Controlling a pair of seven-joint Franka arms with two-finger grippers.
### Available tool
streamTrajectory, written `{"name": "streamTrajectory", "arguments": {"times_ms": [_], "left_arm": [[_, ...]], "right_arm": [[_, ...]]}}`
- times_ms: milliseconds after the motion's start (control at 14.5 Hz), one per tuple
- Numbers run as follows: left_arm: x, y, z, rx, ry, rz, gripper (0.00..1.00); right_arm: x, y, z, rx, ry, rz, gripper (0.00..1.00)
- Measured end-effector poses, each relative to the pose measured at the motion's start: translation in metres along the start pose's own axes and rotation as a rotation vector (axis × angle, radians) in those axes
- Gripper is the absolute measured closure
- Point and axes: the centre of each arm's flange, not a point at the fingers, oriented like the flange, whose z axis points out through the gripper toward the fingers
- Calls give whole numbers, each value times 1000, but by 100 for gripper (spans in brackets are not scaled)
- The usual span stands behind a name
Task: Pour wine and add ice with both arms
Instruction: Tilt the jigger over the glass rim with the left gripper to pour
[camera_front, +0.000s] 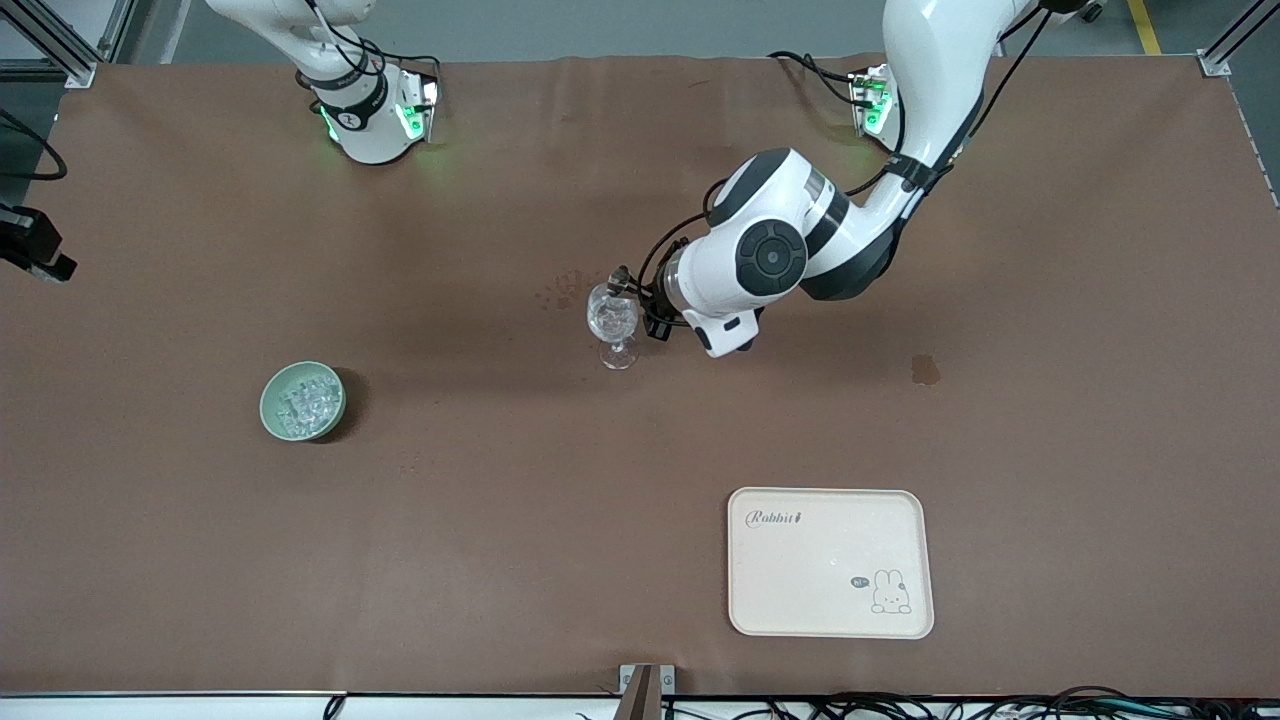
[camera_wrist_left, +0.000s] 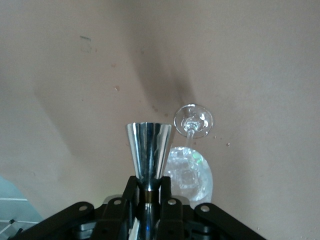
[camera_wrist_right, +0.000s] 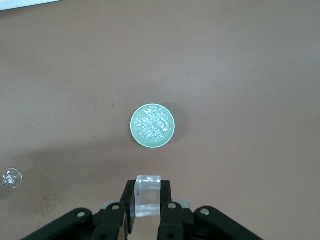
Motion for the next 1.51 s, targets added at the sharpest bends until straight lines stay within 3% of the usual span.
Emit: {"name": "streamTrajectory", "arguments": {"times_ms": [413,757,1514], "left_arm": [[-1,-1,2,-18,47,-43,79],[-7,-5,7,-51,126,-78,79],[-26,-7,-1,-137,195,-123,79]], "right_arm": [[0,0,0,0,0,-1,77],[0,-1,0,0,1,-1,77],[0,-1,0,0,3,-1,77]]}}
